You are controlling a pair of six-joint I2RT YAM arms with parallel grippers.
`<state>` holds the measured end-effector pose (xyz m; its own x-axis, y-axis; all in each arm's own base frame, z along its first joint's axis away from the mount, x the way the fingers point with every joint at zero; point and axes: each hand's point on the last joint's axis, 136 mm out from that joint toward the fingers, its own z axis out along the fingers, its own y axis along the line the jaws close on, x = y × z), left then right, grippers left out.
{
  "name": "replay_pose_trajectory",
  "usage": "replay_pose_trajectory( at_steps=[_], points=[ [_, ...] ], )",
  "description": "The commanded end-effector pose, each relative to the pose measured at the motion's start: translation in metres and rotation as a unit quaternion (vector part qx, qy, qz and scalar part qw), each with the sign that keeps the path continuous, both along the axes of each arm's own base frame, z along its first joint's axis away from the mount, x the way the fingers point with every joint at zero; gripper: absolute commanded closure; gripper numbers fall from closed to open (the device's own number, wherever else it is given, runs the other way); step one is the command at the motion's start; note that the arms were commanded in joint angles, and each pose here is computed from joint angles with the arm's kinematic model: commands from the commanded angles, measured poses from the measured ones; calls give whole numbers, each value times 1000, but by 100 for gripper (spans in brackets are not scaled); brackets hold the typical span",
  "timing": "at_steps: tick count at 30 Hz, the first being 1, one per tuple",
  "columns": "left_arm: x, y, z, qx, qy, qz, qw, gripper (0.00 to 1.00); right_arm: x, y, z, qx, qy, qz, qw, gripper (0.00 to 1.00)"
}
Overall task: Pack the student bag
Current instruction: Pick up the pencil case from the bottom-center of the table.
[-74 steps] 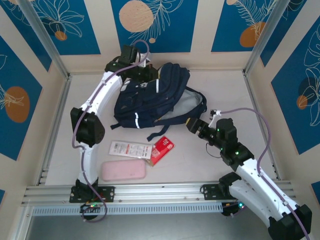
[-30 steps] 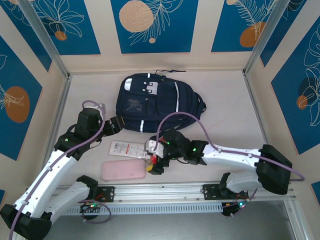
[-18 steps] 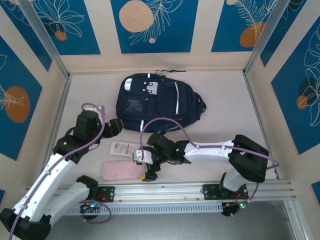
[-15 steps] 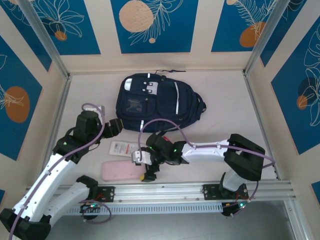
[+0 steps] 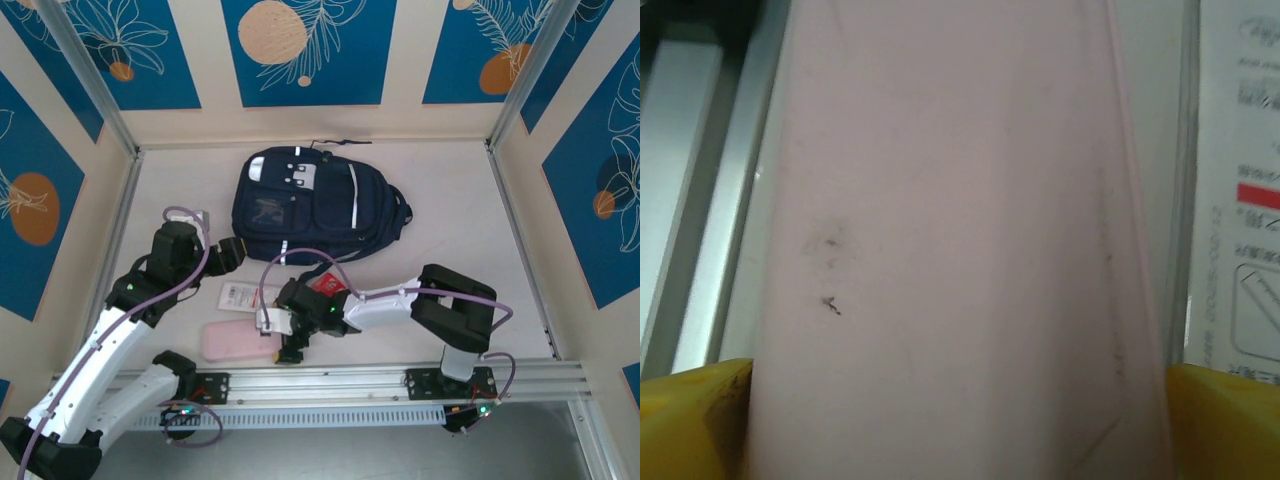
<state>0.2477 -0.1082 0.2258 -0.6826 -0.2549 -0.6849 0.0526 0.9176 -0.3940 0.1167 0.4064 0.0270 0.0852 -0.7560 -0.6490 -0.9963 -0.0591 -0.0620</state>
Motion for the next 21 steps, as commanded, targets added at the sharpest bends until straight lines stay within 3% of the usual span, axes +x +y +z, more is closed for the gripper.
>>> replay_pose_trajectory(
  at_steps=[1,10,15,21],
  points=[
    [1,-3,0,1,-5,-11,1000,21,6,4,-4,2,-7,-18,1000,2],
    [2,-3,-3,2,1,-12,1000,21,3,2,-6,5,5,-24,1000,20],
    [2,-4,-2,-2,4,-12,1000,21,8,-2,19,50,-3,-38,998,26],
    [-1,-5,21,-19,-11,-11,1000,21,36,-24,58,115,-5,-114,987,31]
  ],
)
